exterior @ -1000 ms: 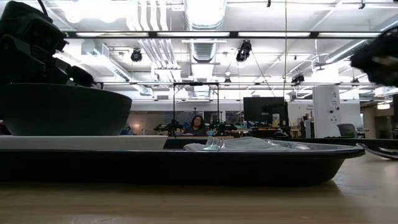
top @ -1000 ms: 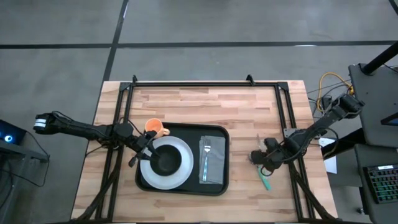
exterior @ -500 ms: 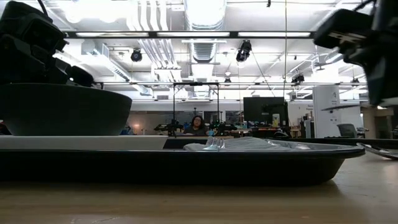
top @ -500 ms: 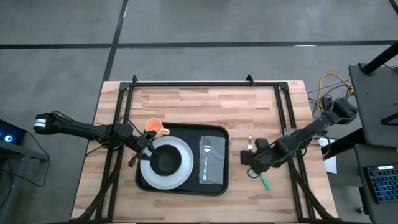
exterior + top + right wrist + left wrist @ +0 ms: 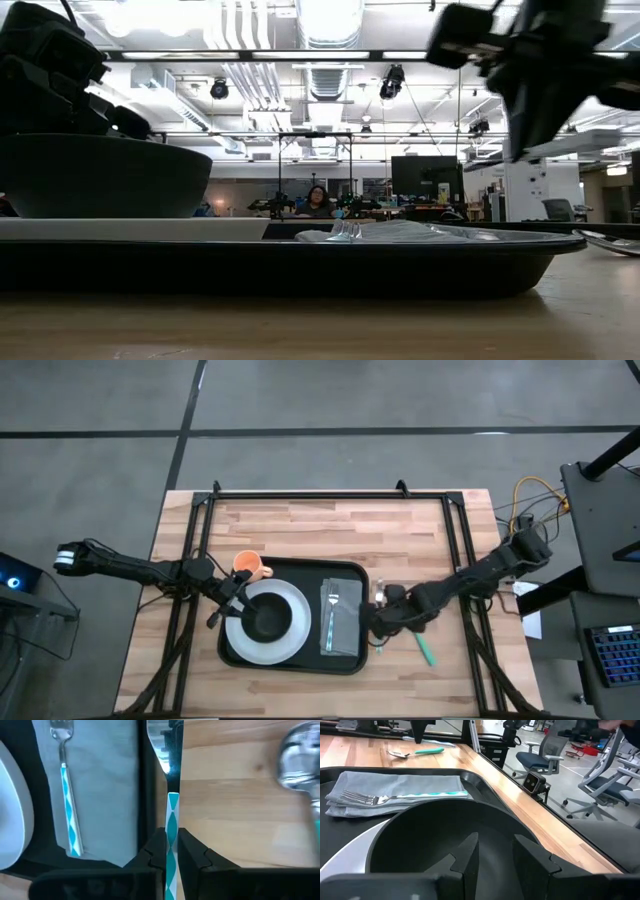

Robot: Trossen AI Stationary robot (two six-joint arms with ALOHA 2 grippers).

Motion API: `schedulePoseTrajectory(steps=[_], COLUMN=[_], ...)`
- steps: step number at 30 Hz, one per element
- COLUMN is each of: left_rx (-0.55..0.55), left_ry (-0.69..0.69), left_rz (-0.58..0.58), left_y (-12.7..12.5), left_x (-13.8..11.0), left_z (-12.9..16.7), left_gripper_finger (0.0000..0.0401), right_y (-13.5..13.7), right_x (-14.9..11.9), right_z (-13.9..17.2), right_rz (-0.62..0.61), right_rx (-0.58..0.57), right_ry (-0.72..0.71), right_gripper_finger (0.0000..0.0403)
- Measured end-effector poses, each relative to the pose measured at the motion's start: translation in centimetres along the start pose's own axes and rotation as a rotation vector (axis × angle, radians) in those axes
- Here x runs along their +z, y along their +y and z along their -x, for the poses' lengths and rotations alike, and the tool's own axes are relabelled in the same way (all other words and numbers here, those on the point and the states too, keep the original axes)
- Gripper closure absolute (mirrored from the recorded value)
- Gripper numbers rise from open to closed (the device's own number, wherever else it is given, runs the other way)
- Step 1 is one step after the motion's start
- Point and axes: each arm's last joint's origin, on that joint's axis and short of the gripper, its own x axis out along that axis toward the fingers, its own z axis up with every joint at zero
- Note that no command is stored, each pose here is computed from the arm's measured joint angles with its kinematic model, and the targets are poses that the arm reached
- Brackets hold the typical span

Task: Set up tray
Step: Put the knife on the right side of the napkin on the serving tray

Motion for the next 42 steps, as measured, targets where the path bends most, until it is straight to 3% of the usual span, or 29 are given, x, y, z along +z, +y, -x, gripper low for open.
schedulePoseTrajectory(steps=[8, 21, 30, 42], left_rx=[0.000, 0.000, 0.000, 0.000], left_ry=[0.000, -0.001, 0.000, 0.006], left_rz=[0.000, -0.001, 0.000, 0.003], left_y=[0.0, 0.0, 0.0, 0.0], left_x=[0.0, 0.0, 0.0, -0.1], left_z=[0.0, 0.0, 0.0, 0.0], left_gripper_finger=[0.0303, 0.0303, 0.0303, 0.0303], right_y=[4.8, 8.8, 9.9, 10.0], right_x=[1.1, 2.1, 2.7, 3.0], right_z=[-1.7, -5.0, -6.9, -6.6], right_rz=[0.025, 0.007, 0.026, 0.014], right_rx=[-0.021, -0.011, -0.051, -0.052], right_ry=[0.039, 0.056, 0.089, 0.080], right_gripper_finger=[0.0390, 0.0390, 0.0390, 0.0390])
